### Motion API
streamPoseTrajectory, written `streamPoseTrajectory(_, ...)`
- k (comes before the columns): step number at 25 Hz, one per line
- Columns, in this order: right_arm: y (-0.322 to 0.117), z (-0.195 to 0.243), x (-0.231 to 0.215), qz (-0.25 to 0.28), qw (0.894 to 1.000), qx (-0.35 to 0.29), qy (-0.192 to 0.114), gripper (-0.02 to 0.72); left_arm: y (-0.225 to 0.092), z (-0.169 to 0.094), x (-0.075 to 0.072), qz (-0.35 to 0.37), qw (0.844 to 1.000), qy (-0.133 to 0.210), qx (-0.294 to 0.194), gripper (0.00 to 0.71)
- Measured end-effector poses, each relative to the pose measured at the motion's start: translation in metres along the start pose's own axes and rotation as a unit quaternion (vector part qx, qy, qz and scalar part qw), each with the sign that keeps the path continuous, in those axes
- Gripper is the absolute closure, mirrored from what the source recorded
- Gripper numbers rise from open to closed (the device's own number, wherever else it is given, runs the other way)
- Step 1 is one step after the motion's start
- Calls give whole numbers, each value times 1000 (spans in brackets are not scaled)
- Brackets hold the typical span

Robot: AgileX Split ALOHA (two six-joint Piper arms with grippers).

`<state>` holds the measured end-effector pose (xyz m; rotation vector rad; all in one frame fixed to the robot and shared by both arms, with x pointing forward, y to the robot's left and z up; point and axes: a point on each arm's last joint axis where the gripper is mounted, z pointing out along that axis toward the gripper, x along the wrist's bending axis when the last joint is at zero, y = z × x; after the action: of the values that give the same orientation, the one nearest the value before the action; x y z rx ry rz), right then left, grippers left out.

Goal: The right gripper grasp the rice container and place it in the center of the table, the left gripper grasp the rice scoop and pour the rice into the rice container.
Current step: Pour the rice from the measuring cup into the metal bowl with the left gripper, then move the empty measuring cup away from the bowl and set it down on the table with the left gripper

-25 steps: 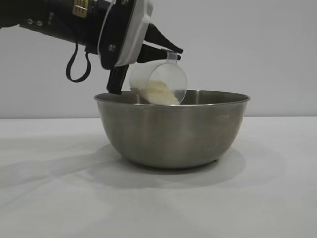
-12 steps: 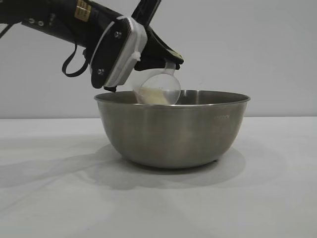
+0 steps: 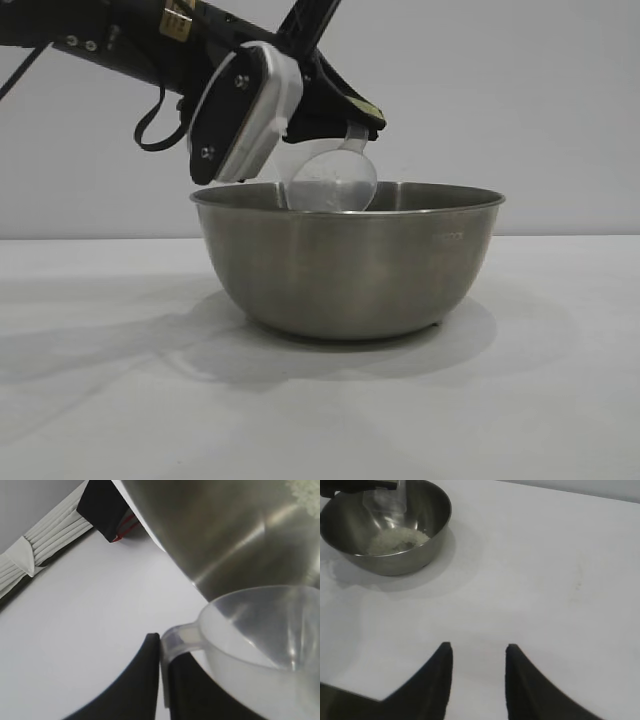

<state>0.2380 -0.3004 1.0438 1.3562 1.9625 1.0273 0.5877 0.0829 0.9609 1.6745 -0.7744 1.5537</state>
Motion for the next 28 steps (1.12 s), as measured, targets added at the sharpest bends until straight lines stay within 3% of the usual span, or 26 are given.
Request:
streamPoseTrajectory(4,0,0,0,0,1000,0,0,455,-9,-1,6,-189,980,39,40,710)
streamPoseTrajectory(8,0,0,0,0,1000,0,0,455,-13,-1,7,-306,949,61,53,710)
streamPoseTrajectory(12,0,0,0,0,1000,0,0,455,-25,-10,5,-420,897,104,94,710)
streamPoseTrajectory(16,0,0,0,0,1000,0,0,455,-53,-42,-8,-514,835,143,134,710)
streamPoseTrajectory(17,0,0,0,0,1000,0,0,455,-62,-53,-11,-535,818,157,144,710)
streamPoseTrajectory(20,0,0,0,0,1000,0,0,455,-82,-84,-22,-563,787,180,177,710)
streamPoseTrajectory(28,0,0,0,0,1000,0,0,455,-79,-122,-55,-593,752,167,234,710)
